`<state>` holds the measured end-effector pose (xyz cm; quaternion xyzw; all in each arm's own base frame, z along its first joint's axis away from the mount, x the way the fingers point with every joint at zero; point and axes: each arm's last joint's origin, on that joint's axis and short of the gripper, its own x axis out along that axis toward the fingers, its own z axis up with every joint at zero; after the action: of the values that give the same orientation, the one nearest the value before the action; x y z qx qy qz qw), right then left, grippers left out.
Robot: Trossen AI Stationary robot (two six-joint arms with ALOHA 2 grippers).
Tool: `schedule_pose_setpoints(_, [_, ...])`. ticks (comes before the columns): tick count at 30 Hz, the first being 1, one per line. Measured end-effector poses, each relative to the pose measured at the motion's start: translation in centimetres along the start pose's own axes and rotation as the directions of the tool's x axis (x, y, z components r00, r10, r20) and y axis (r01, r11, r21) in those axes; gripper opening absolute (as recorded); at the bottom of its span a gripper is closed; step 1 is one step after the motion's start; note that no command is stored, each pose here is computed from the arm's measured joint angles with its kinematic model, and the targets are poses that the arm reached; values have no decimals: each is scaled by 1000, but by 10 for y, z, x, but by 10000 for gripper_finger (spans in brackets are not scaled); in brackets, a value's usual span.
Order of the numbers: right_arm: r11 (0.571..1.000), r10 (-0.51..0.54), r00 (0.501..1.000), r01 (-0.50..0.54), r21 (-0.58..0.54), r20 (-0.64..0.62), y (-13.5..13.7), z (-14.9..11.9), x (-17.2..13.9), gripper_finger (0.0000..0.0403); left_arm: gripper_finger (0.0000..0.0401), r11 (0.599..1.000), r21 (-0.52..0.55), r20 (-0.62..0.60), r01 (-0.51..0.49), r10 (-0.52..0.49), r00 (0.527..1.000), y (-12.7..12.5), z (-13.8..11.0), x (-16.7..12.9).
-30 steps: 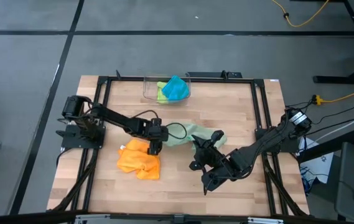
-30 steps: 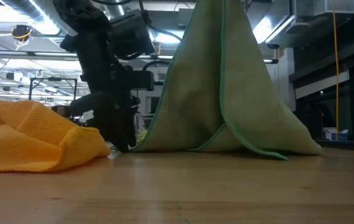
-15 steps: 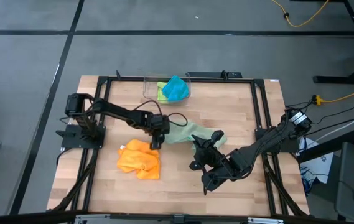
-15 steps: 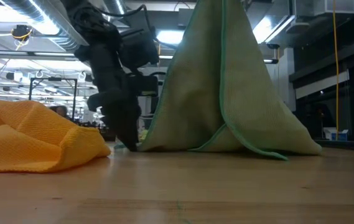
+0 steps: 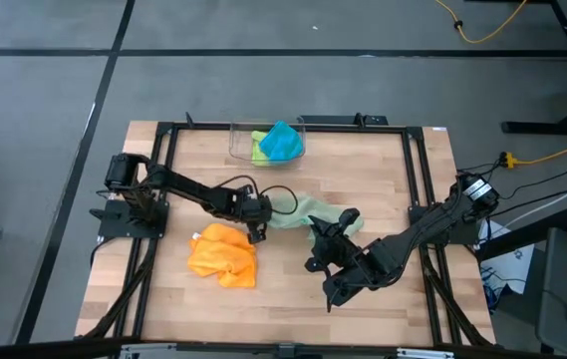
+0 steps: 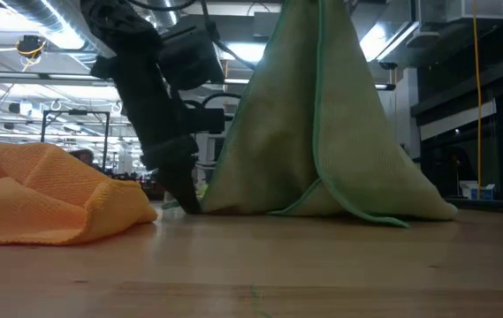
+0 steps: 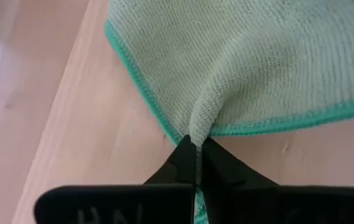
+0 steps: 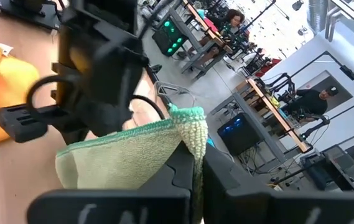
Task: Fold microfiber towels
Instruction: Fold the green towel
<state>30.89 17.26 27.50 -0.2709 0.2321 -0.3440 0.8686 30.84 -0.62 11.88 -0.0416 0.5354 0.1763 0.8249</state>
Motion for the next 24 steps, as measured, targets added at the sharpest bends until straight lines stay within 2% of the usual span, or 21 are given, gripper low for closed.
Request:
schedule_pose_setpoints(7, [1000,-3,1000,3,-19,-6,-1,-2,0,10,0,999,24,-8,-22,22,1000,-2,-4,-35])
schedule_pose_setpoints(12, [1000,-17,1000,17,8,10,-20,5,-5,10,0,989,-28,24,-144,145,989,15,6,-87])
schedule_pose_setpoints(19, [999,-32,999,32,20,39,-64,15,-17,10,0,979,-95,211,-181,198,957,36,26,-163])
schedule_pose_setpoints(24, [999,-13,998,11,33,58,-98,18,-28,10,0,969,-139,374,-203,241,895,52,35,-218])
